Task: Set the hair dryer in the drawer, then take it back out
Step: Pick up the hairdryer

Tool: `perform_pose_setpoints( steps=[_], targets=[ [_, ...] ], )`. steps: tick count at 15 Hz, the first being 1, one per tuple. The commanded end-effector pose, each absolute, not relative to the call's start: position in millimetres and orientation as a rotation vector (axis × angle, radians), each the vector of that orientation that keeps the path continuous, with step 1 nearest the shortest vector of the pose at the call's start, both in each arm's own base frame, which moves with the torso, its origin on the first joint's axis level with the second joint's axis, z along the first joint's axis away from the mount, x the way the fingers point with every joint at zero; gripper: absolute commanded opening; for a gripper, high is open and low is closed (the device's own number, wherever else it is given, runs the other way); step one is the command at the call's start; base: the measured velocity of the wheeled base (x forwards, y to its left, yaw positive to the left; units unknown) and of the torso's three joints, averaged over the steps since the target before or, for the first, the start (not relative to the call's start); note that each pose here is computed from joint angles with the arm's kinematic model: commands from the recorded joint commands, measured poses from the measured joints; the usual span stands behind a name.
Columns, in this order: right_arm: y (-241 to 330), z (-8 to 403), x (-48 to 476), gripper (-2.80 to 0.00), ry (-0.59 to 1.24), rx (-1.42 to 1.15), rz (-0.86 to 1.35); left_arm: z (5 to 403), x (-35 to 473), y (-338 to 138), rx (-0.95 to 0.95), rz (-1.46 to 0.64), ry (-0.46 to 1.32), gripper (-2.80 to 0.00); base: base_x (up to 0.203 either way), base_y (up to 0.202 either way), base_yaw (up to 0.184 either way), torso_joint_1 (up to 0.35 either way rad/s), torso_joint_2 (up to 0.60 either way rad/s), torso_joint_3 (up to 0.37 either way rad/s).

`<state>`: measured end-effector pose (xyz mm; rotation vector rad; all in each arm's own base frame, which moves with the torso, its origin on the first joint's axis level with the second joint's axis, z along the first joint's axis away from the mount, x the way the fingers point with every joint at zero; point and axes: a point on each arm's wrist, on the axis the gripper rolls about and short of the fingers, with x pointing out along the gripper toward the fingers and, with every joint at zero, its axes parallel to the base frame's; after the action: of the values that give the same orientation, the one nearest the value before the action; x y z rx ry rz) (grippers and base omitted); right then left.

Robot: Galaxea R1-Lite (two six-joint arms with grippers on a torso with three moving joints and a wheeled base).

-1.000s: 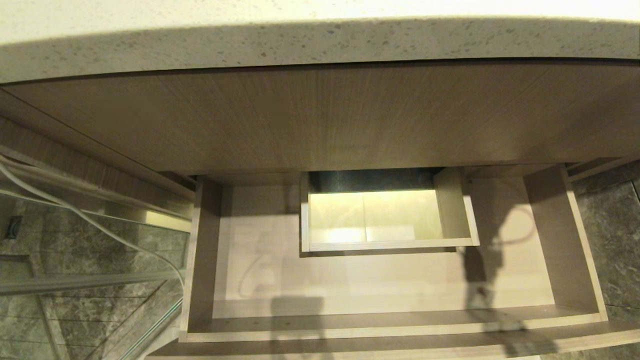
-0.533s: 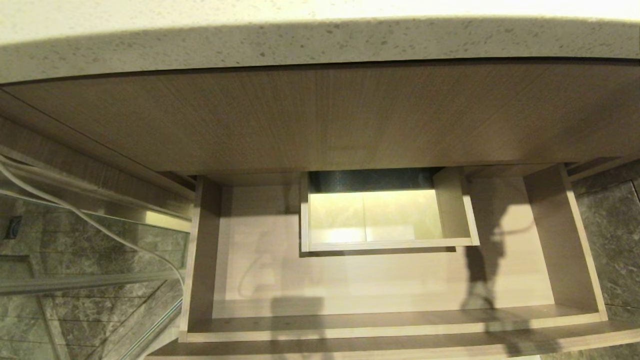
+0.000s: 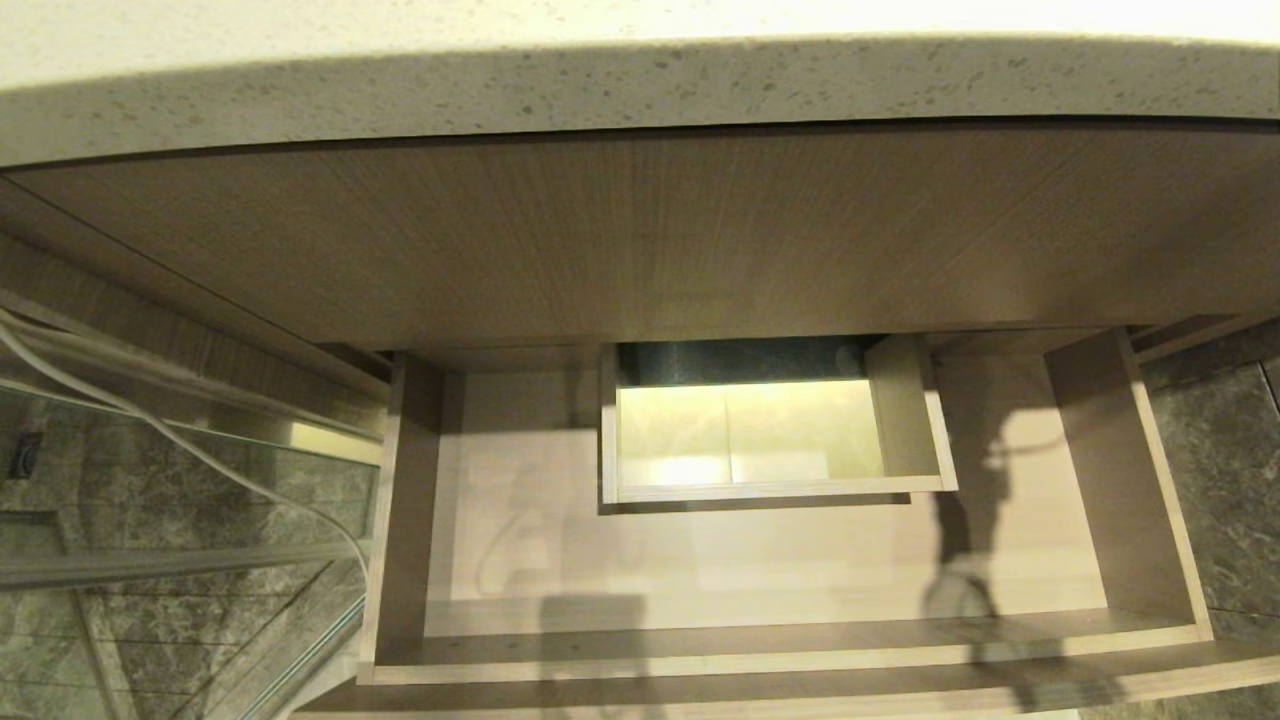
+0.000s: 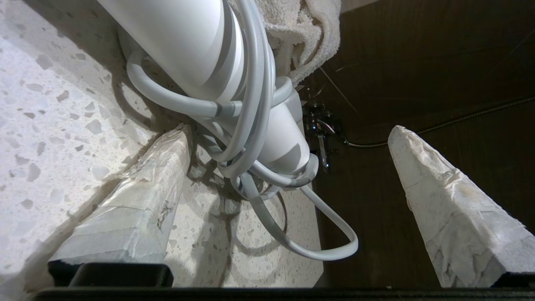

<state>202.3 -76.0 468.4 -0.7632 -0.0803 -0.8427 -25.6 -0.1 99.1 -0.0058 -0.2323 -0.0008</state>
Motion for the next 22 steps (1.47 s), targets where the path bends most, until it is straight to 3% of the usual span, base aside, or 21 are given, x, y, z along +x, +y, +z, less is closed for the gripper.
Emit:
perform_pose_setpoints(
  steps=[1,9,10,22],
  targets=[
    [-80.7,463.1,217.0,0.00,-0.052,-0.770,-0.834,88.2,-21.9,-0.1,-0.007,-0.001,-0.194,-2.80,0.000,0.000,0.000,0.000,0.00,0.000],
    [-83.9,462.0,228.0,0.00,-0.046,-0.776,-0.826,88.2,-21.8,-0.1,-0.006,-0.001,-0.194,-2.80,0.000,0.000,0.000,0.000,0.00,0.000],
    [-83.8,462.2,227.5,-2.80,-0.048,-0.776,-0.827,88.2,-21.8,-0.1,-0.006,-0.001,-0.194,-2.80,0.000,0.000,0.000,0.000,0.00,0.000],
    [-74.0,468.9,209.1,-2.80,-0.066,-0.778,-0.818,88.3,-21.9,-0.1,-0.006,-0.001,-0.195,-2.80,0.000,0.000,0.000,0.000,0.00,0.000]
  ],
)
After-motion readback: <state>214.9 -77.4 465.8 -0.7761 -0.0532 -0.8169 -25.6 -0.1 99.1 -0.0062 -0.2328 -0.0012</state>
